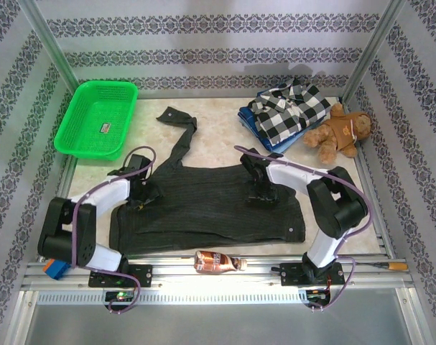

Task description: Fold and stack the long sleeve shirts

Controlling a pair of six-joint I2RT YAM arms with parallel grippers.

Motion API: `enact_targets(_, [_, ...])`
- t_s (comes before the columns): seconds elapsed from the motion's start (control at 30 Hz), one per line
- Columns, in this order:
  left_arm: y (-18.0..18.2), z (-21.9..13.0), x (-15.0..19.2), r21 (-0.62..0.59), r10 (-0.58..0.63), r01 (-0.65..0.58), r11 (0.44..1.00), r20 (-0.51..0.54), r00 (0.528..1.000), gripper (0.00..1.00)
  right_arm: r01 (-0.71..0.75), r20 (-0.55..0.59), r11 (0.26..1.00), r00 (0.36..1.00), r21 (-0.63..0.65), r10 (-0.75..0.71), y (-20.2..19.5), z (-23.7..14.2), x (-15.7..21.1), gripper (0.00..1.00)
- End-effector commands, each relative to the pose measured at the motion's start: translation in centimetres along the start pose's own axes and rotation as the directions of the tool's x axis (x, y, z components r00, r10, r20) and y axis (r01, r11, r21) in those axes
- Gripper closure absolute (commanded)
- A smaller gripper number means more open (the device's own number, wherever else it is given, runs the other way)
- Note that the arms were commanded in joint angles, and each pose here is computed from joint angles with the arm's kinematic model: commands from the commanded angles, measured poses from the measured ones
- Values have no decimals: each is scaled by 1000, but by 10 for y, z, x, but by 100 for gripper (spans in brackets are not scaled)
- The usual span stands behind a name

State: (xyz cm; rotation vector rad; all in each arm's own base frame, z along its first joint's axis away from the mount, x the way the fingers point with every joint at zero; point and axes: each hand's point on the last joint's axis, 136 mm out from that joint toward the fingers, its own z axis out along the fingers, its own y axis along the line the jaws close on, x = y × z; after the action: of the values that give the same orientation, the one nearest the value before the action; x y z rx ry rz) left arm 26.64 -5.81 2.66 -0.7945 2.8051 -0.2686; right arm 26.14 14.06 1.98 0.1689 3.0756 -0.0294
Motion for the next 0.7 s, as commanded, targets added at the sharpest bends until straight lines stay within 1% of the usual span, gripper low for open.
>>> enact_targets(0.0, [-29,-33,-19,115,-25,16,993,76,997,22,2,110,996,994,-85,7,17,-30,-20,20])
enact_targets(0.1, [-56,-70,-61,158,40,-69,985,178,983,18,75,211,973,977,-217,-29,55,-71,-56,18])
enact_targets(0.17, [-81,-82,-86,216,112,-162,963,226,968,18,149,271,932,961,-330,-57,89,-100,-80,17])
enact_targets(0.23, [-109,-85,-104,269,218,-293,917,274,936,17,211,308,885,948,-416,-82,122,-120,-105,17])
enact_targets(0.3, [-133,-81,-115,314,303,-395,864,303,904,18,261,336,847,936,-463,-105,148,-131,-129,18])
enact_targets(0.33, [-145,-78,-120,339,341,-443,830,320,884,19,279,347,834,931,-476,-113,158,-133,-141,18])
enact_targets(0.37, [-153,-75,-124,349,364,-472,810,332,870,22,285,351,825,929,-487,-114,166,-133,-151,18])
enact_targets(0.47, [-174,-62,-143,354,417,-529,771,348,840,32,280,341,791,935,-544,-97,185,-127,-182,19])
enact_targets(0.53, [-192,-55,-159,350,439,-555,755,360,823,33,261,316,788,945,-558,-89,190,-116,-199,20])
enact_targets(0.6, [-203,-44,-175,300,454,-566,768,369,811,33,250,289,767,953,-591,-89,196,-107,-208,21])
enact_targets(0.67, [-210,-30,-189,256,456,-552,793,352,818,33,237,272,763,959,-602,-83,194,-99,-216,21])
